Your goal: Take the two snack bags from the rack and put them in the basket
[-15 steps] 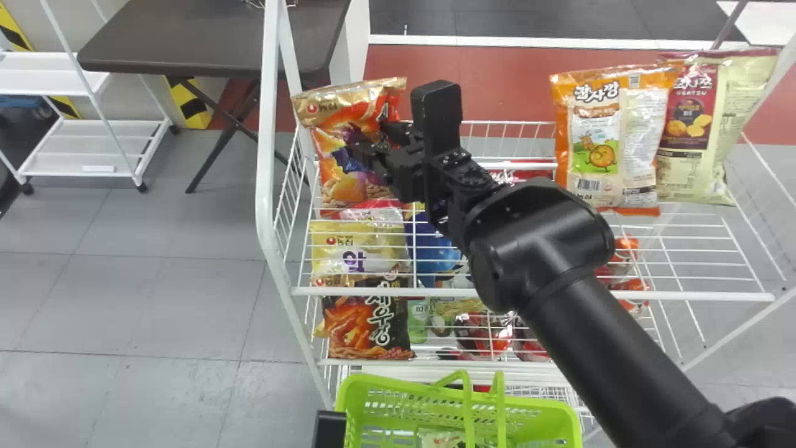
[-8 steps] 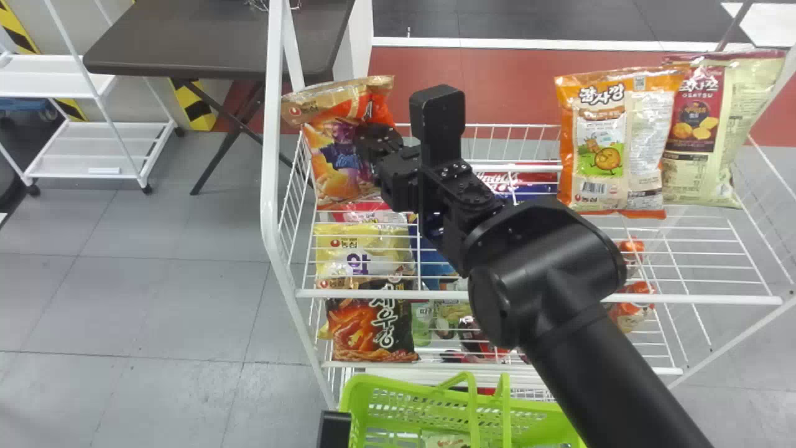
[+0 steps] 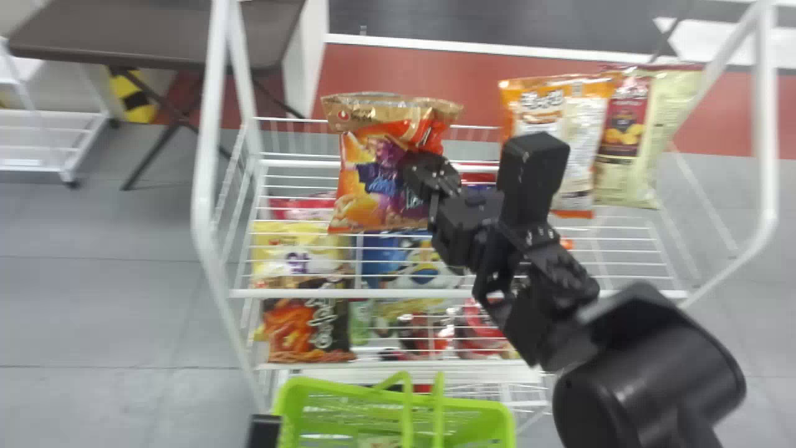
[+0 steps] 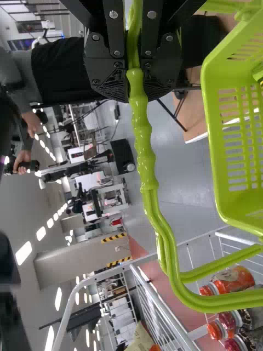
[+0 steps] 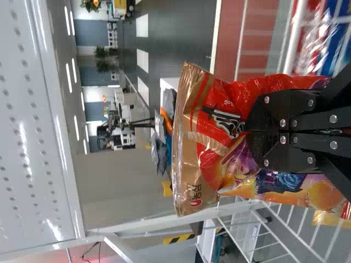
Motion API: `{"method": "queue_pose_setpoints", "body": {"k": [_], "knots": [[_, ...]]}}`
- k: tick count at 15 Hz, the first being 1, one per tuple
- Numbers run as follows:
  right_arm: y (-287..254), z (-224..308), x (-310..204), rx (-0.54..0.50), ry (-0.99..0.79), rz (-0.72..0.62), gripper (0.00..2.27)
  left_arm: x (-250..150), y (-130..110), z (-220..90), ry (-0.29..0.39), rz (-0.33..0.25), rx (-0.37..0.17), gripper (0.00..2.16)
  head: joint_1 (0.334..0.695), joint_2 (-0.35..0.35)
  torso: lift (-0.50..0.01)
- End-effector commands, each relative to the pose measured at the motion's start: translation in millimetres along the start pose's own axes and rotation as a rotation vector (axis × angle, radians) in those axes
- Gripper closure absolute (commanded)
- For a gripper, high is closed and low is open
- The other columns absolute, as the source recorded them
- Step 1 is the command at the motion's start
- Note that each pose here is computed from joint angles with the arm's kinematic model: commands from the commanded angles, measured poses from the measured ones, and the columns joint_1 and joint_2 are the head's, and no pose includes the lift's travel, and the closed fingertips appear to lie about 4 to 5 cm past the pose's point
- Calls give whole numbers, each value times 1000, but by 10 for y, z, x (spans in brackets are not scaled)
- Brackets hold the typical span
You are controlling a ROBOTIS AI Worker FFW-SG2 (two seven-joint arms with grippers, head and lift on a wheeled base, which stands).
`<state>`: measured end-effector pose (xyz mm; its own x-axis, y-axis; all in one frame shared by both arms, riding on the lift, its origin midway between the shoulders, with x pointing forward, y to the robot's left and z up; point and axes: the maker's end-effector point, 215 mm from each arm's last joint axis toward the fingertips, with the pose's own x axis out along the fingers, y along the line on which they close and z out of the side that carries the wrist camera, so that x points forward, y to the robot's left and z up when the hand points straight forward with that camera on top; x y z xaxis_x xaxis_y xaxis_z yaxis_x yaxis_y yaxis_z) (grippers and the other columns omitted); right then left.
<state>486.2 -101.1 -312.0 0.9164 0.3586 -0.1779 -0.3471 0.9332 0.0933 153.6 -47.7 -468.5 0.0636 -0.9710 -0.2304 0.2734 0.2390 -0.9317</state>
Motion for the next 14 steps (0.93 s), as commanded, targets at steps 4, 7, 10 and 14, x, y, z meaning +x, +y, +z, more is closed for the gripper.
{"method": "queue_pose_setpoints", "body": {"k": [4, 7, 10, 14], "knots": [[-271, -501, -992, -47, 225, -40, 2250, -14, 28, 25, -15, 5, -7, 2121, 695, -350, -11], [-437, -938, -1509, -97, 446, -71, 2250, -36, -1, 74, -38, 1, 0, 2121, 695, -350, -11], [-651, -1290, -2036, -122, 676, -119, 2253, -36, -16, 118, -44, 10, 11, 2121, 695, -350, -11], [-448, -1747, -2650, -82, 939, -73, 2253, -20, -15, 147, -45, 30, 24, 2121, 695, -350, -11]]}}
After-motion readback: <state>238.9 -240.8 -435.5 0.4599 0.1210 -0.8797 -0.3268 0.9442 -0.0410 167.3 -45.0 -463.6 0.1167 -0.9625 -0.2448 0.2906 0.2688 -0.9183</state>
